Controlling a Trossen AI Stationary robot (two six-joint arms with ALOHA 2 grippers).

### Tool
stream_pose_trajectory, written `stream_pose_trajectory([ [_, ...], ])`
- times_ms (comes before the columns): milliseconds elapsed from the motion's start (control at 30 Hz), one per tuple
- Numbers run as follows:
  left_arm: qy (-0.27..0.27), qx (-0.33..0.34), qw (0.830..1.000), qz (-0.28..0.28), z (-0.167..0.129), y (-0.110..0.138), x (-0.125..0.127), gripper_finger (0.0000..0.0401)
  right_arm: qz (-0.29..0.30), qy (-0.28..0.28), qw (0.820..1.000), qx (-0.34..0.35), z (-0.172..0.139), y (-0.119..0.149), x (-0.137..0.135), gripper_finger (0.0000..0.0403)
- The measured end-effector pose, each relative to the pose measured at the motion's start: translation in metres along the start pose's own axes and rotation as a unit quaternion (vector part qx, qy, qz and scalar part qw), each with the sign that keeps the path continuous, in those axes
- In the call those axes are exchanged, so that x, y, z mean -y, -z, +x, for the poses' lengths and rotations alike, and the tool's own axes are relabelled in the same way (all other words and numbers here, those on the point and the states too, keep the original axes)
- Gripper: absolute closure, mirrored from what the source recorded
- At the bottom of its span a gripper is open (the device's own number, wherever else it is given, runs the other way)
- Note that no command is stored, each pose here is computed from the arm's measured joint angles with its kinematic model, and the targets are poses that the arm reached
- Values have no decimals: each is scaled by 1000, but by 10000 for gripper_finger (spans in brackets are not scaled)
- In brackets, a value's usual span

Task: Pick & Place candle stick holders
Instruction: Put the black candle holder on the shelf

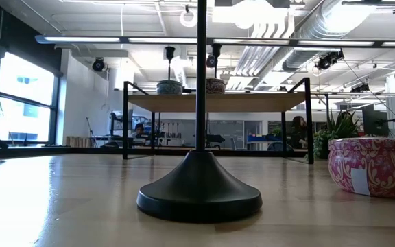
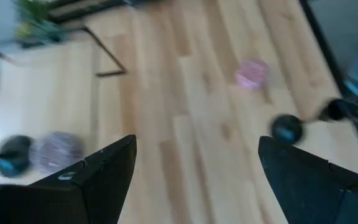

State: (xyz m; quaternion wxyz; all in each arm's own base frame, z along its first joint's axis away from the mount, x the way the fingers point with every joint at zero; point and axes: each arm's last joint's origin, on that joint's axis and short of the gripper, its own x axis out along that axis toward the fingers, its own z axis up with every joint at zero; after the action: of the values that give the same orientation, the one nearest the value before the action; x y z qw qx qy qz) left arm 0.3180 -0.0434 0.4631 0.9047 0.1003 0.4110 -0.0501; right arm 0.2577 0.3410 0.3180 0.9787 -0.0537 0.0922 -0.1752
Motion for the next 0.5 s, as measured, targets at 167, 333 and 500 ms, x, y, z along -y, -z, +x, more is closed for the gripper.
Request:
stream_pose_trajectory([
  [167,60,-12,998,8,-6,1,42,70,40,-42,998,-34,0,4,-1,75],
  [333,109,-2,993,36,-10,-1,85,70,79,-45,992,-84,1,23,-2,75],
  [500,124,-5,990,60,-14,3,124,70,113,-36,983,-142,6,53,-10,75],
])
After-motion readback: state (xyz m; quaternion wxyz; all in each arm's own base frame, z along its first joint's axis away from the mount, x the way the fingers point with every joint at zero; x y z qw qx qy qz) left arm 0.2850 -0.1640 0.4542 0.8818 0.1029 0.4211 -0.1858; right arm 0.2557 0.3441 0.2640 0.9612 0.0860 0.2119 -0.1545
